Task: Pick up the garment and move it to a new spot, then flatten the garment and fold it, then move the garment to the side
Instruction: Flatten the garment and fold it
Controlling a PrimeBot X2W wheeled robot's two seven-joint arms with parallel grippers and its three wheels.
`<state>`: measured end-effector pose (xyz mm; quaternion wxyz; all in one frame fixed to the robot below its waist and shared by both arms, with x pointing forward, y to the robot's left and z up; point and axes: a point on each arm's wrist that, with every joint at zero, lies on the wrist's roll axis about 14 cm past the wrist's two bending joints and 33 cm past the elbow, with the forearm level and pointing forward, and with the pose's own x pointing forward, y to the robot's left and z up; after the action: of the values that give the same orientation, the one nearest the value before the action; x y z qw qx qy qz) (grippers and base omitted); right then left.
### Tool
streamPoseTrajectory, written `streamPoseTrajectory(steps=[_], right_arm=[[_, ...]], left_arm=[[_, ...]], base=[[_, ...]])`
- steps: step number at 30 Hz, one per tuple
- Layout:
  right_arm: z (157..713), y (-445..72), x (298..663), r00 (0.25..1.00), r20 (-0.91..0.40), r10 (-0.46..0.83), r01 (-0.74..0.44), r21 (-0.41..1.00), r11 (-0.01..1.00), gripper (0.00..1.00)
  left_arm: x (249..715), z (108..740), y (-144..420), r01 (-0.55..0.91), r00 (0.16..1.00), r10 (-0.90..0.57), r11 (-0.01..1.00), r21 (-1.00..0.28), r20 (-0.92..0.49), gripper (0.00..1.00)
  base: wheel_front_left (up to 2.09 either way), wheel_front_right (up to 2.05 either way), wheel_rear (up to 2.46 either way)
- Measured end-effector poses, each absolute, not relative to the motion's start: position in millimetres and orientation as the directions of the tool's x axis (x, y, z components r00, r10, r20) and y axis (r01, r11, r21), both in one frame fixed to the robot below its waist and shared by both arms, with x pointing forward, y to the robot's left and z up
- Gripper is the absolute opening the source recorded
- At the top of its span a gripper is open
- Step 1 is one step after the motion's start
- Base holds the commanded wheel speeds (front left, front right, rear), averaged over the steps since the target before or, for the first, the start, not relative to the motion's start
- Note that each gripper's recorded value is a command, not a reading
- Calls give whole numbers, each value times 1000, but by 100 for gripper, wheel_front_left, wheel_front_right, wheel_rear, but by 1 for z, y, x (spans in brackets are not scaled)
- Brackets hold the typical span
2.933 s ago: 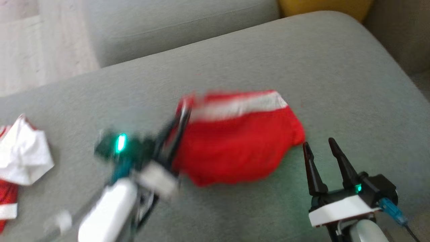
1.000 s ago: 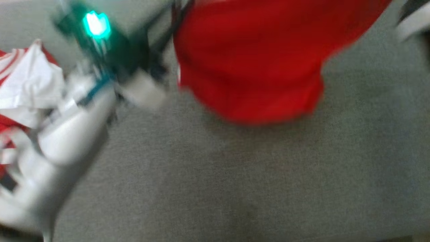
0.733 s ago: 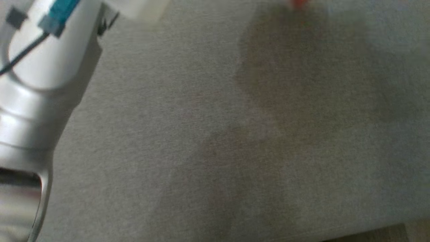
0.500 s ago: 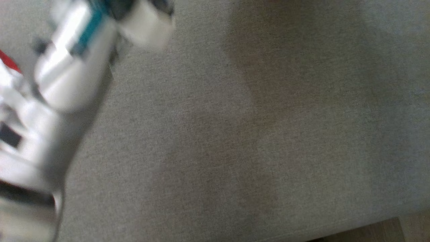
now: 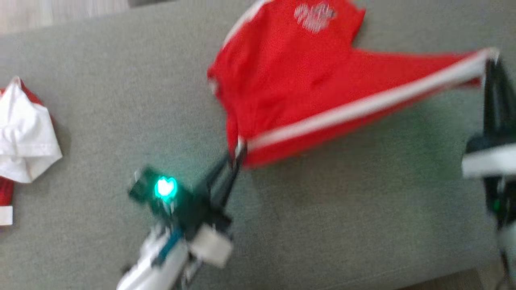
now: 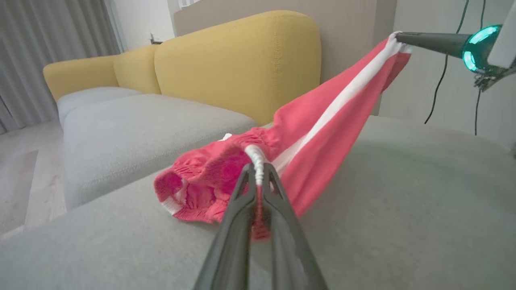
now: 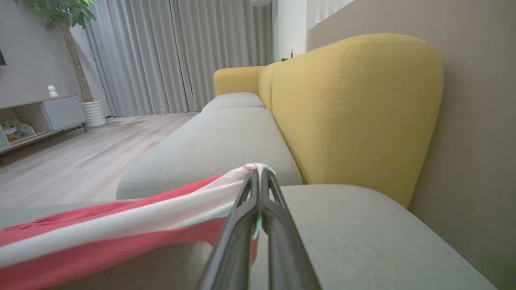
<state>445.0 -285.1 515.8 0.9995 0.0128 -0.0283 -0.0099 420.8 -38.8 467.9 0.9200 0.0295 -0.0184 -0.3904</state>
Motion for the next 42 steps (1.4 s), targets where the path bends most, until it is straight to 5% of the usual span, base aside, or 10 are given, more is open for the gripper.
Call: streamPoseTrajectory(steps=[6,12,22,31,42], right_arm=[[499,-289,354,994,-13,-108,109,90,990,0],[514,-287,339,994,-20,-108,109,58,992,0],[502,-276,426,993,-118,7,-11,-39,999,0],[471,-236,516,958,-235,164,-199,-132,971,0],[427,-192,581,893,-354,278,-363,-201,910,0]], left_arm=[[343,459,-30,705,708,-705,709,-14,-44,0],[332,471,-23,686,727,-686,727,-11,-15,0],[378,470,-27,619,777,-630,766,-174,-6,0],[433,451,-12,536,832,-551,827,-171,-58,0],[467,431,9,440,877,-467,876,-198,-116,4]], base=[[0,0,0],[0,0,0],[0,0,0],[0,0,0],[0,0,0]])
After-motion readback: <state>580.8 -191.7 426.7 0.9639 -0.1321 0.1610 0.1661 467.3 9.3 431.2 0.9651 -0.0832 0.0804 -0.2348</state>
